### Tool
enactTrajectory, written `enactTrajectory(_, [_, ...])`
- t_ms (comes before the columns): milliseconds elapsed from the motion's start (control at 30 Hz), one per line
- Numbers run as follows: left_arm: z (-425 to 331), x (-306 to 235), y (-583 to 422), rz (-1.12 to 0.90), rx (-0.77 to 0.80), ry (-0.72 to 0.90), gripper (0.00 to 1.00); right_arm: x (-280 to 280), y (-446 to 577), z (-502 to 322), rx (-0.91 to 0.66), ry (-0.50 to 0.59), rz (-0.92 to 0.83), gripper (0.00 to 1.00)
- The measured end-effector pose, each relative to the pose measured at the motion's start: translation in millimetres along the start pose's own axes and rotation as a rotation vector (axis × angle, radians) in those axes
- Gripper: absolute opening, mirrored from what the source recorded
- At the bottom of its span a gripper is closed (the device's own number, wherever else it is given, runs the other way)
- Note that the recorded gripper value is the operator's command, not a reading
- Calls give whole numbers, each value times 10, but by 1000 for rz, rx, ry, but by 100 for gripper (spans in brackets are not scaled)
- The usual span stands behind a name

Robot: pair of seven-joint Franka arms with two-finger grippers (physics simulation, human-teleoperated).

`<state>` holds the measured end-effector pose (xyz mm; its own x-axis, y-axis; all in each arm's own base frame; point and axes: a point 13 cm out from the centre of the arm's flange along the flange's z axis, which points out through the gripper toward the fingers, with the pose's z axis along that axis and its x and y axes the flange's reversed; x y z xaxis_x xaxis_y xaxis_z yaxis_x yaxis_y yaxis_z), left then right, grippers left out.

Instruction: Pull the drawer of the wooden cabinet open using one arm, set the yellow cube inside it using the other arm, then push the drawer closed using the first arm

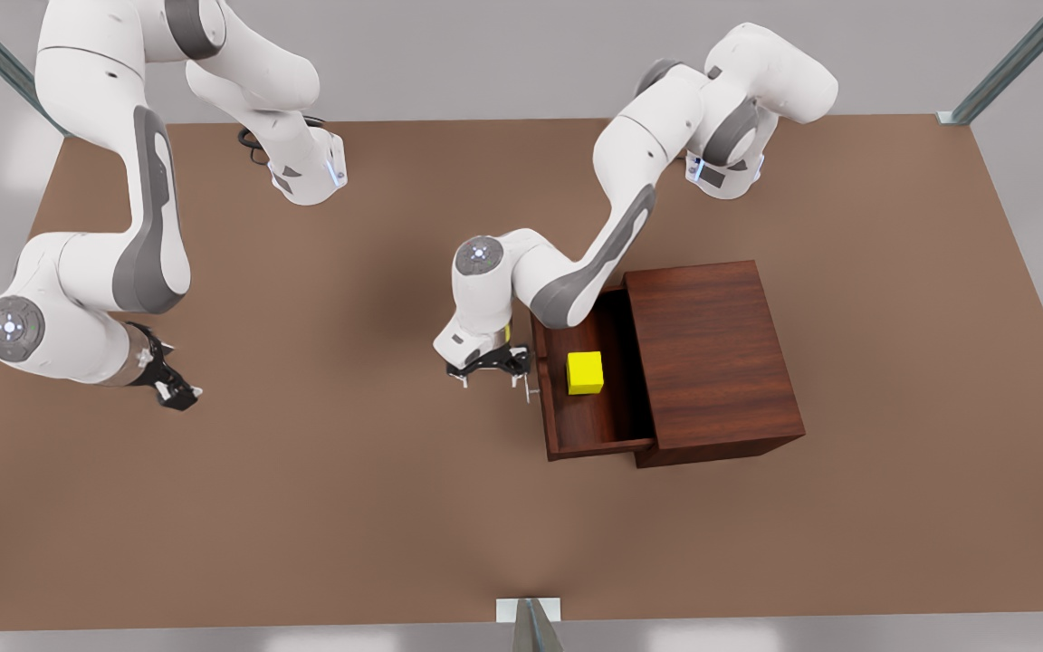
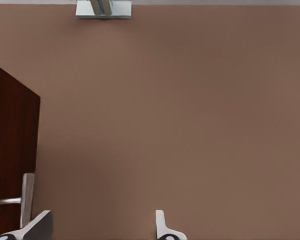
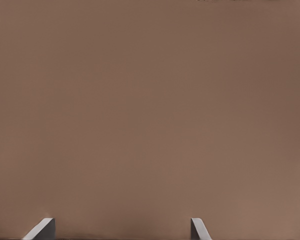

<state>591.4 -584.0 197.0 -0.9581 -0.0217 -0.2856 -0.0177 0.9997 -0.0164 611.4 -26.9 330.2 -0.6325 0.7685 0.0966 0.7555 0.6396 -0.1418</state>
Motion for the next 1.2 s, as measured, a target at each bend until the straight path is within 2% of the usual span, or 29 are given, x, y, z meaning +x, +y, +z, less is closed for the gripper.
enactTrajectory(200, [80, -61, -104, -107, 43, -44, 100, 24, -23, 32, 13, 14, -216, 100])
enactTrajectory(500, [163, 62, 192, -154, -68, 6, 100, 39, -27, 61, 19, 24, -432, 100])
enactTrajectory(1200, [52, -184, 1254, -207, -204, 134, 100, 39, -30, 76, 20, 29, -652, 100])
